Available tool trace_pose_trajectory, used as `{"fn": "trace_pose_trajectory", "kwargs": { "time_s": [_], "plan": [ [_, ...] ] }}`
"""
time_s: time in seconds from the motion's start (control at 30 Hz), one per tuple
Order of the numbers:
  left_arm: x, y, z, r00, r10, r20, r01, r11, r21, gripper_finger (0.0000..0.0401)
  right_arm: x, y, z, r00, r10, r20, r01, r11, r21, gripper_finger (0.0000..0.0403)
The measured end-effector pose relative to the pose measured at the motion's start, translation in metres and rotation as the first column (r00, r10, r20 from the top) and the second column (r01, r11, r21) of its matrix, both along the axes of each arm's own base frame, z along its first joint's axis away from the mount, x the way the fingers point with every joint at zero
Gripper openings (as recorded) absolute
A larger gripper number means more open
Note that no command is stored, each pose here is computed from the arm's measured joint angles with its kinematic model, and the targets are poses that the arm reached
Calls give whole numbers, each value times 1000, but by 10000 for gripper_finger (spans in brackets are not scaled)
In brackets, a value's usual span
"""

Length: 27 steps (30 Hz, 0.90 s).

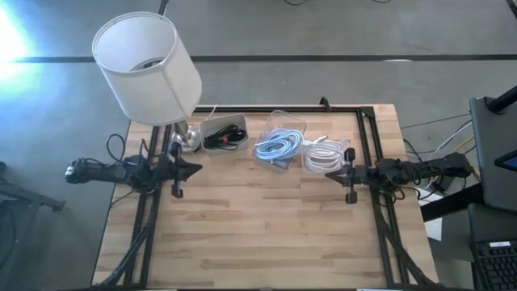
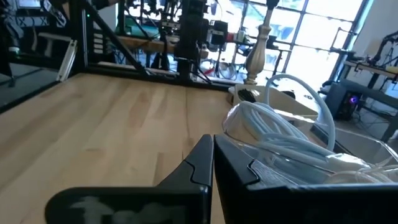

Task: Pick & Place USB Port
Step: Return to Home Position

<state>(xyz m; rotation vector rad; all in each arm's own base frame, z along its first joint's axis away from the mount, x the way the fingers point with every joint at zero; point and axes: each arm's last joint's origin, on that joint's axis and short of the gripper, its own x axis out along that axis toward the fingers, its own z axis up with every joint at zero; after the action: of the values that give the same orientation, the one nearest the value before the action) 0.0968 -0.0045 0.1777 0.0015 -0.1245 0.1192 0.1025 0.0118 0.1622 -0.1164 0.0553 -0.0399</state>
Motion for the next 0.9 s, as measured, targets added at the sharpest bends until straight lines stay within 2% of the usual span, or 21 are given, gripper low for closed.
{"fn": "trace_pose_trajectory", "kwargs": {
  "time_s": [0.17,0.9],
  "plan": [
    [1,0,-8,997,0,-79,0,1000,10,7,0,0,0,1000,1,-1,-1,1000,1,8],
    [1,0,-8,996,-3,-88,4,1000,12,7,0,0,0,1000,2,-1,-2,1000,1,8]
  ]
}}
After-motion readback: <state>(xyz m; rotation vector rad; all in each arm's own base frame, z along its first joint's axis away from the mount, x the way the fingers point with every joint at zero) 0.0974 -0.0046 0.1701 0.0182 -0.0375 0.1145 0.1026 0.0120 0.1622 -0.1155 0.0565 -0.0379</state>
